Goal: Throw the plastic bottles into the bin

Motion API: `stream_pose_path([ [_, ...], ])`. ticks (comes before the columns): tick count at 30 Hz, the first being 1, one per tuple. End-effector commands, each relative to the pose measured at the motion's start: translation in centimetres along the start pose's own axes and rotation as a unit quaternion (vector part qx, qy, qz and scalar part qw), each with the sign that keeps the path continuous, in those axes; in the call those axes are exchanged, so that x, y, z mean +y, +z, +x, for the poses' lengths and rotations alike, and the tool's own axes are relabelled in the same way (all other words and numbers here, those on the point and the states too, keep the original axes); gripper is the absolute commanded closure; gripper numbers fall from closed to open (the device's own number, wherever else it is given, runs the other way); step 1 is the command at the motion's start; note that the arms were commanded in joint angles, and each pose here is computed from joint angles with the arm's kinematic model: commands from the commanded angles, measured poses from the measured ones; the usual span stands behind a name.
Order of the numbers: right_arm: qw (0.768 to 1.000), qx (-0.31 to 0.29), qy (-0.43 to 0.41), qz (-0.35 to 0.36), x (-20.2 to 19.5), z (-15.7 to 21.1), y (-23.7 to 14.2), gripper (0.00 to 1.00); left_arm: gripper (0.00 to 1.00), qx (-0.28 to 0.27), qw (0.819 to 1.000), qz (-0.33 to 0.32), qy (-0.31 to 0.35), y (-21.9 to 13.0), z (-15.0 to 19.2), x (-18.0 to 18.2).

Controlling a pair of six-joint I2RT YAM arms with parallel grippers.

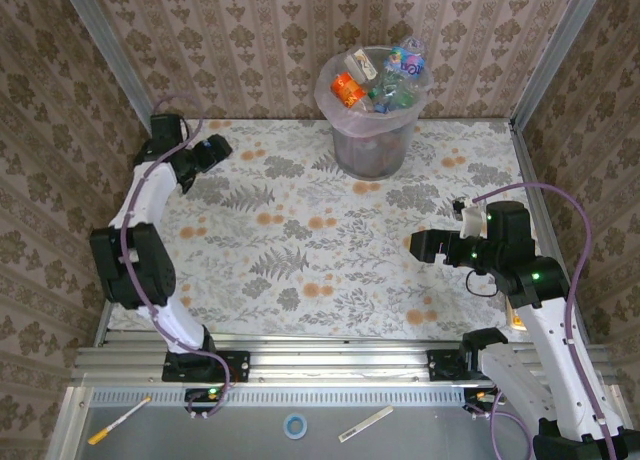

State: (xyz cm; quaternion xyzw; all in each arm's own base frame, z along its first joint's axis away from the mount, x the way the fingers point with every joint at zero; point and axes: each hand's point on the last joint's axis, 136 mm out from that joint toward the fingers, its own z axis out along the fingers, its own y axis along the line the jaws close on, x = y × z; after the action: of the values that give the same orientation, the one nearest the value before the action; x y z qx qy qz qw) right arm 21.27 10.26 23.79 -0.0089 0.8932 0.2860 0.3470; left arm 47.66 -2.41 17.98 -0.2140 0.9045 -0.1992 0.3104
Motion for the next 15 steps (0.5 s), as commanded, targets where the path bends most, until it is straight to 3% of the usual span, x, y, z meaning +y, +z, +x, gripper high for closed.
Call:
stream_pose_path([
  [1, 1.000, 0.002, 0.001, 0.003, -0.2, 0.4, 0.0, 0.00, 0.00, -0.012, 0.995, -0.017, -0.095, 0.8, -1.7, 0.3],
  [15, 1.000, 0.007, 0.004, 0.007, -0.5, 0.5, 0.4, 0.00, 0.00, -0.006, 0.955, -0.149, -0.257, 5.0, -3.3, 4.1],
])
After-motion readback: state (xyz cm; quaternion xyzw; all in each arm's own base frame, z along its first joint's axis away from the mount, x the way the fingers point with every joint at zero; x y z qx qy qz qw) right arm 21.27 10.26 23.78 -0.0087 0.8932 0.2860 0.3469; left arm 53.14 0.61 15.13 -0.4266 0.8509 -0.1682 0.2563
